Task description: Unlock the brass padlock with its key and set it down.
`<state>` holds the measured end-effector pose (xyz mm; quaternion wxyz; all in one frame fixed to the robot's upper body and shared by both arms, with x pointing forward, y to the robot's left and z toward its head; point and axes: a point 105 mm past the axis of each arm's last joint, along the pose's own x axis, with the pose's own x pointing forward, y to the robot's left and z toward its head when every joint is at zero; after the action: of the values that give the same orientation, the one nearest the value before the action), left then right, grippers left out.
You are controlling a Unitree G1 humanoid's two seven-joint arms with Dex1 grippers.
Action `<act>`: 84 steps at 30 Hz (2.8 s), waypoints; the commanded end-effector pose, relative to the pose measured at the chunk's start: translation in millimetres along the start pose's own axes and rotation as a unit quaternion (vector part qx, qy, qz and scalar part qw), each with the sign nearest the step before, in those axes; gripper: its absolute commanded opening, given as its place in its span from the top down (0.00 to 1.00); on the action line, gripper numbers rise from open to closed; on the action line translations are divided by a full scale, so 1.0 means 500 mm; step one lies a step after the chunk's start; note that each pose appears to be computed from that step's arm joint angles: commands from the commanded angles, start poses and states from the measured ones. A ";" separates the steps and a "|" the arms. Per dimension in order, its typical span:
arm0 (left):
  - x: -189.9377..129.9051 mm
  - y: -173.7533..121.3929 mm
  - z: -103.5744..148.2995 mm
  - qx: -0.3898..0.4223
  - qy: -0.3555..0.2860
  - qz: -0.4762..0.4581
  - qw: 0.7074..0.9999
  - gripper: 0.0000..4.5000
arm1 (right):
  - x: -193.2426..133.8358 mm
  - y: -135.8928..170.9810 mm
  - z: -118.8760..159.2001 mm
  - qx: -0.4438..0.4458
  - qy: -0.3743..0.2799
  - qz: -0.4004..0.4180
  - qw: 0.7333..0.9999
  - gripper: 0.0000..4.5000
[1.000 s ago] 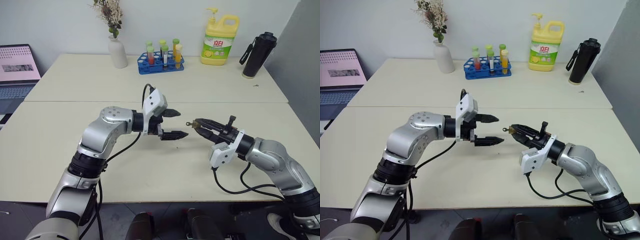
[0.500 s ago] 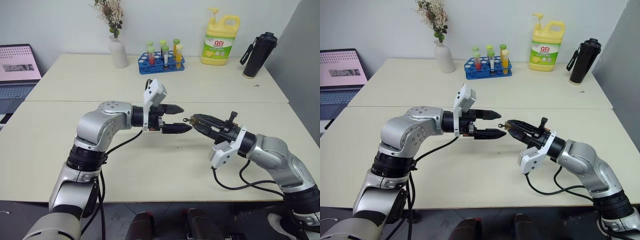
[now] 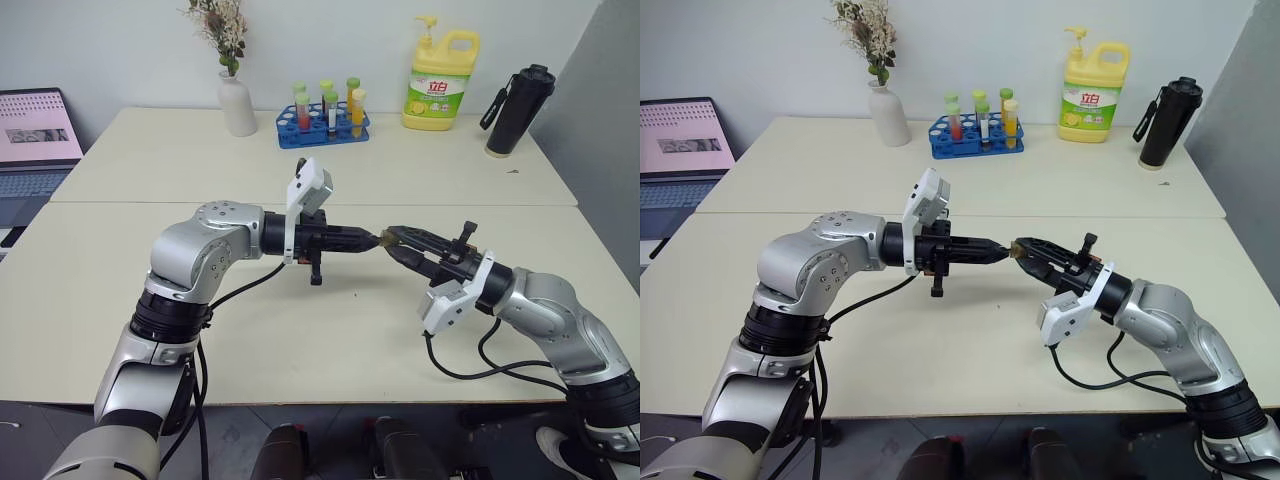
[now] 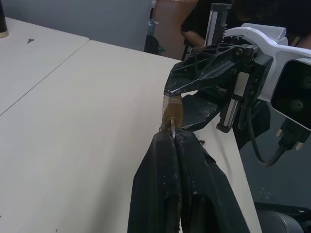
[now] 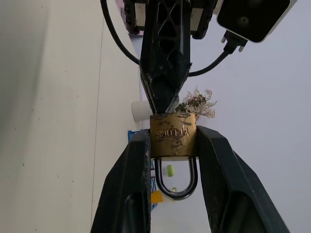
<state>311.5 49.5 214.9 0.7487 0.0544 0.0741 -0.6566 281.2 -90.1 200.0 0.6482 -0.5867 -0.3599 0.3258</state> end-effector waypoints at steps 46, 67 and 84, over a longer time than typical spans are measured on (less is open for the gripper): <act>-0.006 0.036 -0.018 0.222 -0.010 0.042 0.974 0.86 | 0.010 -0.018 0.017 0.021 -0.026 -0.017 0.999 0.79; -0.009 -0.001 0.023 0.006 -0.017 0.003 1.000 0.09 | 0.013 -0.017 0.017 0.026 -0.028 -0.017 0.999 0.79; 0.024 0.001 0.024 0.010 -0.027 0.000 1.000 0.52 | 0.018 -0.017 0.023 0.029 -0.035 -0.019 0.999 0.79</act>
<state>314.8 39.7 211.8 0.7526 0.0356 0.0736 -0.6534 280.7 -79.9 196.5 0.6641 -0.5539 -0.3582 0.3519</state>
